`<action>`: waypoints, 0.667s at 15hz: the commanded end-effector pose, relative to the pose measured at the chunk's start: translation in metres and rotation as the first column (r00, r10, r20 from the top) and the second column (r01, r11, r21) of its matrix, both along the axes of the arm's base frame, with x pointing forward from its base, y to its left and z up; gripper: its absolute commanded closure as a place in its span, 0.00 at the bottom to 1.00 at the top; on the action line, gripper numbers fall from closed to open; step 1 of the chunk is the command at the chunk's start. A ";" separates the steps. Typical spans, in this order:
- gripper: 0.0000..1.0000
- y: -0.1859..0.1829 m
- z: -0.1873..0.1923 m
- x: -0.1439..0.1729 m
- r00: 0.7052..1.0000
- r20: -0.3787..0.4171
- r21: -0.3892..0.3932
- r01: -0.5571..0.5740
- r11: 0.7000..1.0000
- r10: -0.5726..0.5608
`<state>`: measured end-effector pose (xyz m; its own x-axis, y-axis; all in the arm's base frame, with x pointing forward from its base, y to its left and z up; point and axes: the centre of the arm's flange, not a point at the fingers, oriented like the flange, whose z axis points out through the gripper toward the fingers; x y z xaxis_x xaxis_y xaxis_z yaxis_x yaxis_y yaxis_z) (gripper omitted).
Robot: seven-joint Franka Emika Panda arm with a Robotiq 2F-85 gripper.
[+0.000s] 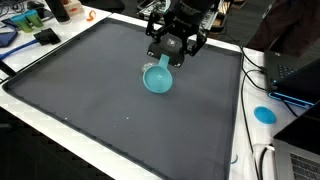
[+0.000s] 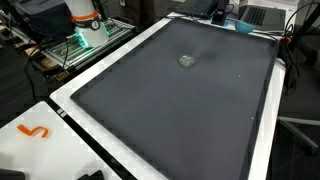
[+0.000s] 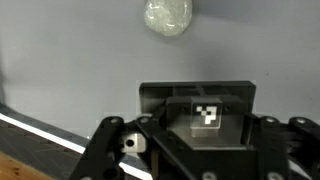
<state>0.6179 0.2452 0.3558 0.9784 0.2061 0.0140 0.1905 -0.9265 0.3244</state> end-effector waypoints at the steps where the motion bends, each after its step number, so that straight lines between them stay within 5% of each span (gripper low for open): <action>1: 0.72 -0.017 0.000 0.001 1.000 0.021 0.067 0.015 0.998 -0.016; 10: 0.72 -0.068 0.002 0.010 0.995 0.061 0.215 0.066 0.974 -0.081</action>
<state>0.6408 0.2028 0.3557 0.9847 0.1328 0.1130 0.1088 -0.9744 0.1966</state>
